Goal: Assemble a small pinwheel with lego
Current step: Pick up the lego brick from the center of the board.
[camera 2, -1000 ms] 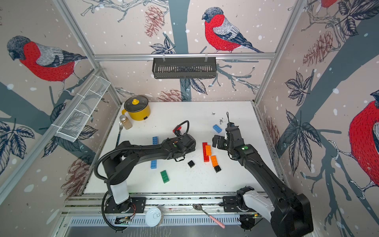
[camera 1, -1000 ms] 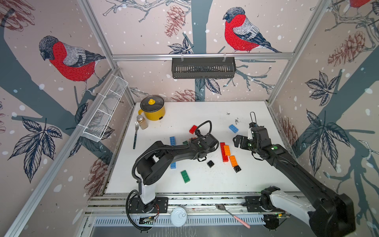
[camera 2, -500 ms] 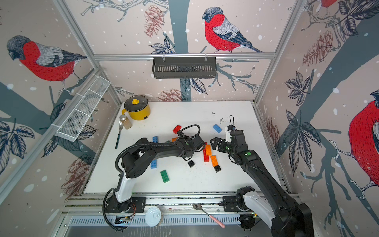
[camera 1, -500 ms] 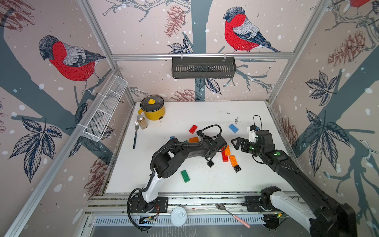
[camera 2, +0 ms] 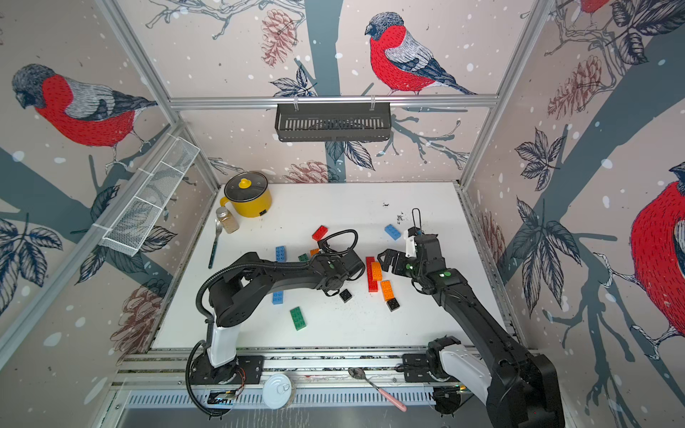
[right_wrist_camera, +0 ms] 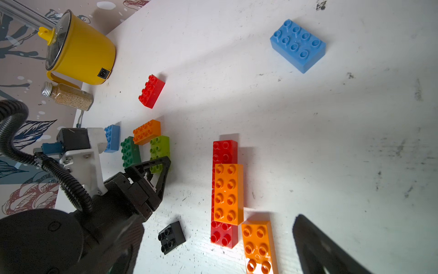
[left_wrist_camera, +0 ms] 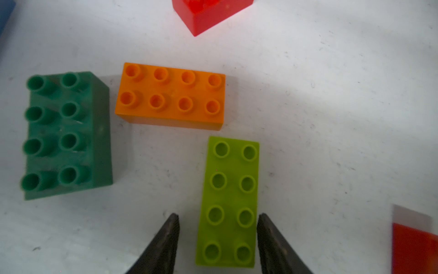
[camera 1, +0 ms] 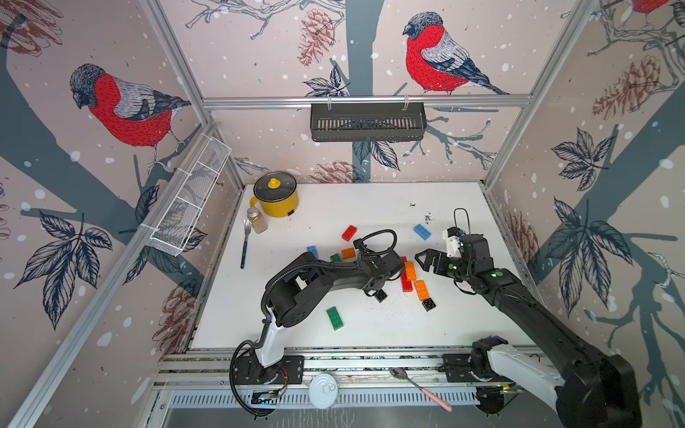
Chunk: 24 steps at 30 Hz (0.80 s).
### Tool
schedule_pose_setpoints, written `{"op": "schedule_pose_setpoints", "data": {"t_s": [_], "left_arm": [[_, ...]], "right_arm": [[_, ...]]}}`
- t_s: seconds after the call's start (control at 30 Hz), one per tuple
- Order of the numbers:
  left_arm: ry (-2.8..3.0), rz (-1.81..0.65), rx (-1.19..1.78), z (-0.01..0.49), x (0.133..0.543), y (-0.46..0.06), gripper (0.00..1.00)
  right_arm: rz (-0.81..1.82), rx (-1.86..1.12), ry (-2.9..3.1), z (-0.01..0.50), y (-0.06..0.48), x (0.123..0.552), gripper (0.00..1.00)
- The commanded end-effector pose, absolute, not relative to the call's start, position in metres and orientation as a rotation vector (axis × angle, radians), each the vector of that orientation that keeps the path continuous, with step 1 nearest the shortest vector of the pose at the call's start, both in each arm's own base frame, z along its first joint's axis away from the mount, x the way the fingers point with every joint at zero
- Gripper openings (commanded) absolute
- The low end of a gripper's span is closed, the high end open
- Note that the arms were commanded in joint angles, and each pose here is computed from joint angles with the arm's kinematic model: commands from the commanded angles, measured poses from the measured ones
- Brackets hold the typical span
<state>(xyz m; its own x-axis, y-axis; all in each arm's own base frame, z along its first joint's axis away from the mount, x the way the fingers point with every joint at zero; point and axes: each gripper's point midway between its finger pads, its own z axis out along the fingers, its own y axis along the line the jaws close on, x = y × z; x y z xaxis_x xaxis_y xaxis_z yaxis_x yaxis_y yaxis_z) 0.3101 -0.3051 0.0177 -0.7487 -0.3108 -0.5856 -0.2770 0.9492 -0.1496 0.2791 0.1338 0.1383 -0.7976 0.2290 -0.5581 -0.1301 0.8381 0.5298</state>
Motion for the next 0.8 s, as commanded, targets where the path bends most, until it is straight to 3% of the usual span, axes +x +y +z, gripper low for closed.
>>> {"op": "schedule_pose_setpoints", "data": {"t_s": [0.0, 0.5, 0.77], "left_arm": [[2.591, -0.106, -0.338, -0.001, 0.293, -0.315, 0.50], [2.598, -0.076, -0.401, -0.010, 0.289, -0.301, 0.36], [2.482, -0.213, -0.158, 0.040, 0.297, -0.307, 0.28]], "right_arm": [[0.743, 0.062, 2.361, 0.140, 0.134, 0.282, 0.99], [0.707, 0.089, 2.387, 0.132, 0.130, 0.285, 0.99], [0.683, 0.135, 2.379, 0.133, 0.120, 0.295, 0.99]]}}
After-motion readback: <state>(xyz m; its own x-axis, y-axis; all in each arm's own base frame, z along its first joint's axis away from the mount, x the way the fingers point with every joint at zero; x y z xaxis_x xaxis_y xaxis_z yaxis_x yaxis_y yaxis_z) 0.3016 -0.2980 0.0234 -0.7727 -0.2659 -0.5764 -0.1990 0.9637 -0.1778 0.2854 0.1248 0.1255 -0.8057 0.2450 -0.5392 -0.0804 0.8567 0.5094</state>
